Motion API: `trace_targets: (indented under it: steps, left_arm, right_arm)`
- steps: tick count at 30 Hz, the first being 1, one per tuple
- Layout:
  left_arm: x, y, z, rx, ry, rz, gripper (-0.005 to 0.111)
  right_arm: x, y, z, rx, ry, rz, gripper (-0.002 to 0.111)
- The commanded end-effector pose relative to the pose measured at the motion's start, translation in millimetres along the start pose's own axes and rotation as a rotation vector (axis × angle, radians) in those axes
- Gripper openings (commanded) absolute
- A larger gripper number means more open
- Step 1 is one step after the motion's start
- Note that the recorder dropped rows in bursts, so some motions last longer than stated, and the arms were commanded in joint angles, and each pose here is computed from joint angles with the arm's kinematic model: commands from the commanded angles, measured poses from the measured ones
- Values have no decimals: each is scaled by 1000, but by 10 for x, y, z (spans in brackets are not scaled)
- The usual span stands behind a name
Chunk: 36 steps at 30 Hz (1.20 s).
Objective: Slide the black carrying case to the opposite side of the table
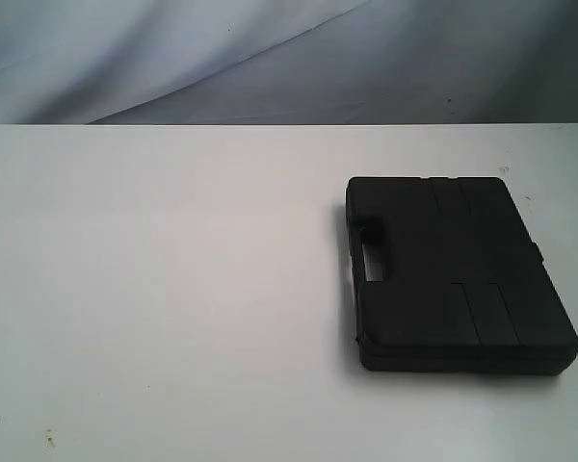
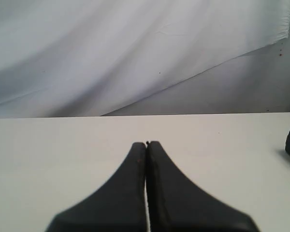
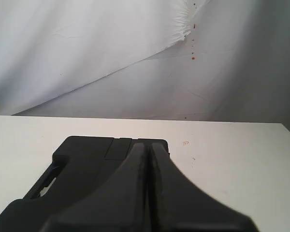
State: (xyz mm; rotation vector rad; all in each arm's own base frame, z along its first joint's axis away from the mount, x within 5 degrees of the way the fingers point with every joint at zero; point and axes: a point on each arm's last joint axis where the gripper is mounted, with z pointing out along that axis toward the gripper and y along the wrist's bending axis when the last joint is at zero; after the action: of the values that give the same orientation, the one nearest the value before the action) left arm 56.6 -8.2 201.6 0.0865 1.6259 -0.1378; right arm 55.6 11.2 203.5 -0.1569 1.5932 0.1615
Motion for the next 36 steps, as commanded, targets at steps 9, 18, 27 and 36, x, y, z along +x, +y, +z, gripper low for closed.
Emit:
trace_targets:
  steps: [9,18,27,36]
  left_arm:
    - [8,2,-2,-2,-4,-2,0]
    - [8,2,-2,-2,-4,-2,0]
    - [8,2,-2,-2,-4,-2,0]
    - [8,2,-2,-2,-4,-2,0]
  right_arm:
    - [-9,0,-3,-1,-18,-15,0]
    - [-117,8,-11,-9,-138,1,0]
    - [-138,2,-14,-17,-160,174,0]
    - [-156,-10,-17,-23,-181,368,0]
